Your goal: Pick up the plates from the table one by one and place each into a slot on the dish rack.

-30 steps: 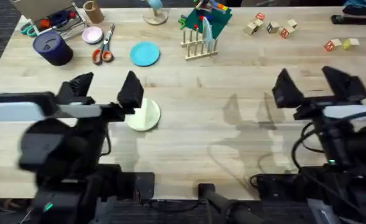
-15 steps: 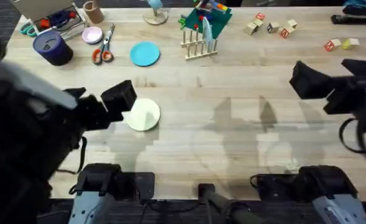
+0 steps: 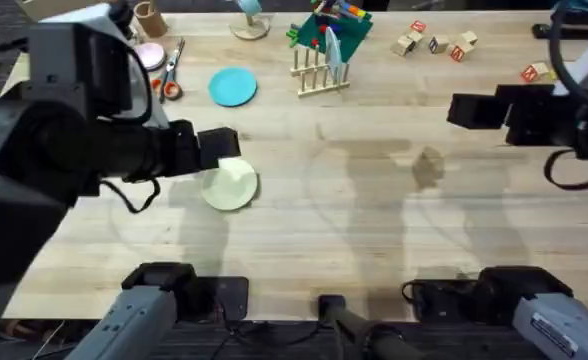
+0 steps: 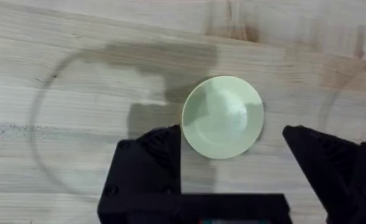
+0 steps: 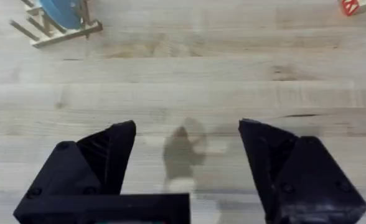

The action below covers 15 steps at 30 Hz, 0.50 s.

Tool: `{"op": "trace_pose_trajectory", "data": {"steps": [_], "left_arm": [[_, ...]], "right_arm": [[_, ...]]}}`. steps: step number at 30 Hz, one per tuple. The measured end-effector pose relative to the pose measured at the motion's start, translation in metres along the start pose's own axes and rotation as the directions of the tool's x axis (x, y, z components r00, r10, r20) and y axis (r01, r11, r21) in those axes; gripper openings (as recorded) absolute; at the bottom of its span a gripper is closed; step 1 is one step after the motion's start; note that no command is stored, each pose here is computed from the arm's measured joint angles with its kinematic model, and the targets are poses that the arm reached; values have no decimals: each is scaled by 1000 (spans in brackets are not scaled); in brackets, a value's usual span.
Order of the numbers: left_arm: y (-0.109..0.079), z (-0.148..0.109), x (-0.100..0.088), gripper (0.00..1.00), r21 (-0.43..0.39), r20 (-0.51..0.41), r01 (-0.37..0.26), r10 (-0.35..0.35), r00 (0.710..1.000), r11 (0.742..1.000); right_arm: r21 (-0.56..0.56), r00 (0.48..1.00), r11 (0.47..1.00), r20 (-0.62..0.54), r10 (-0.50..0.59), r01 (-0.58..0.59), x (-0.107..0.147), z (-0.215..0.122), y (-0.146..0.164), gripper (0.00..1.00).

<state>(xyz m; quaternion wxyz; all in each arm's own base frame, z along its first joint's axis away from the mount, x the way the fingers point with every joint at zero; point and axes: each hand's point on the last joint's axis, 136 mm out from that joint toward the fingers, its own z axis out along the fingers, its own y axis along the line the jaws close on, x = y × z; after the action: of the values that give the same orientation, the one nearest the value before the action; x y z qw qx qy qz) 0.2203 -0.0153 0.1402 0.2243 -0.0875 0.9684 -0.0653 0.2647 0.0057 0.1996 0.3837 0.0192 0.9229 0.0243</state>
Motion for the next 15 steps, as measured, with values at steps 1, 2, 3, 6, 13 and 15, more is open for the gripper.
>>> {"op": "trace_pose_trajectory", "data": {"steps": [1,2,3,6,13,15], "left_arm": [[0,3,1,993,-3,-15,1,-1,1000,1000],[1,5,1,993,-6,-29,2,-3,1000,1000],[1,8,2,993,-9,-42,4,-4,999,1000],[2,13,4,993,-14,-69,6,-7,998,1000],[2,15,3,537,-15,-71,9,-10,997,1000],[2,15,2,231,-15,-70,8,-9,997,1000]], "right_arm": [[1,1000,1000,-10,2,-2,1,3,0,994],[1,1000,1000,-21,4,-4,2,5,0,995],[0,1000,1000,-31,4,-4,3,8,0,995],[0,999,1000,-48,7,-7,5,11,0,995],[0,999,1000,-50,13,-13,5,12,0,995],[0,999,1000,-50,13,-13,5,12,0,995]]}}
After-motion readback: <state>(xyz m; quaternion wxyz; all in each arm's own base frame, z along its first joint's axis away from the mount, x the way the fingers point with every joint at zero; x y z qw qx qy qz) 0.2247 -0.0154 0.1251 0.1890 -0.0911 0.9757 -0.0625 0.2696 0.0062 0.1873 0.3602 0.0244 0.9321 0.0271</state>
